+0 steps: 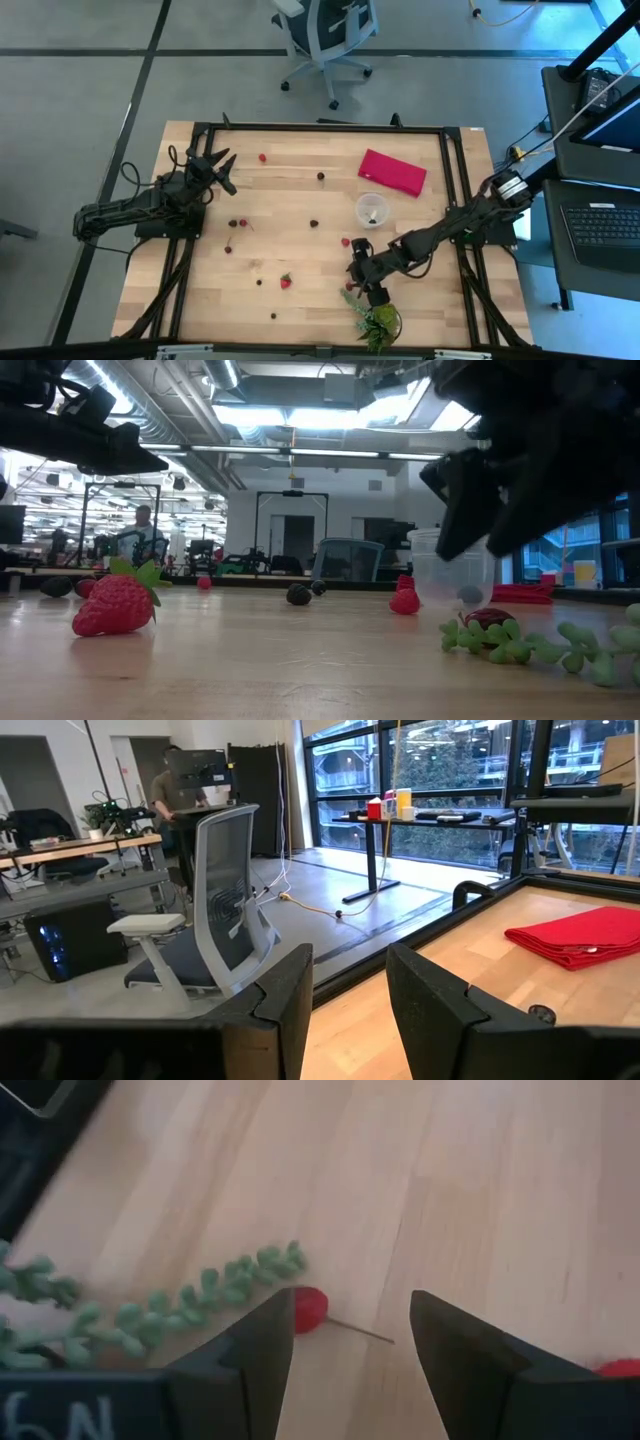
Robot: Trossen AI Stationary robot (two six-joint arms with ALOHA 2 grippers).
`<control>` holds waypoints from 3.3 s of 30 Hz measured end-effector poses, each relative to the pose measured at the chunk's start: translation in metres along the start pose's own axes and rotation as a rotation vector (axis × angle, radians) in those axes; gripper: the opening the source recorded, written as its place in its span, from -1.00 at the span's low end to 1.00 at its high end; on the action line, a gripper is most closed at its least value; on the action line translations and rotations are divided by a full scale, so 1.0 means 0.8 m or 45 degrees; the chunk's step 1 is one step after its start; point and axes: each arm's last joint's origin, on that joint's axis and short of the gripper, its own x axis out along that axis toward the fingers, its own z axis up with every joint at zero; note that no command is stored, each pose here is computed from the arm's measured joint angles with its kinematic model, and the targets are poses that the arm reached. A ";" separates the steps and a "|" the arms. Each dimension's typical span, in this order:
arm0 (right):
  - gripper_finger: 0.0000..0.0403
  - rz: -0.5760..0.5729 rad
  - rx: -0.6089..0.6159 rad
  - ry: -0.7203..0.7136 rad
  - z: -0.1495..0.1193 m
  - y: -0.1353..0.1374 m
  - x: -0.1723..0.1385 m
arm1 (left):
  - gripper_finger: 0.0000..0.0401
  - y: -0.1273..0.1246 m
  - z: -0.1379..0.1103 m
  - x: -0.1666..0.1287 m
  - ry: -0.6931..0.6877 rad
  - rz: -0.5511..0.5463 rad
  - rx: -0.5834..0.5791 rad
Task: Pick and placing Produce into tupperware
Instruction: Put the bottom red cherry into the transparent container
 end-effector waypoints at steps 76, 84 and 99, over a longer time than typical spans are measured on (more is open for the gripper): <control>-0.73 -0.450 0.706 0.475 0.025 -0.173 -0.129 | -0.38 0.000 0.000 0.000 0.000 0.001 0.010; -0.73 -0.451 0.680 0.632 0.011 -0.179 -0.088 | -0.38 0.000 0.000 0.000 0.000 0.001 0.011; -0.64 -0.456 0.683 0.705 0.003 -0.181 -0.067 | -0.38 0.000 0.000 0.000 0.000 0.001 0.010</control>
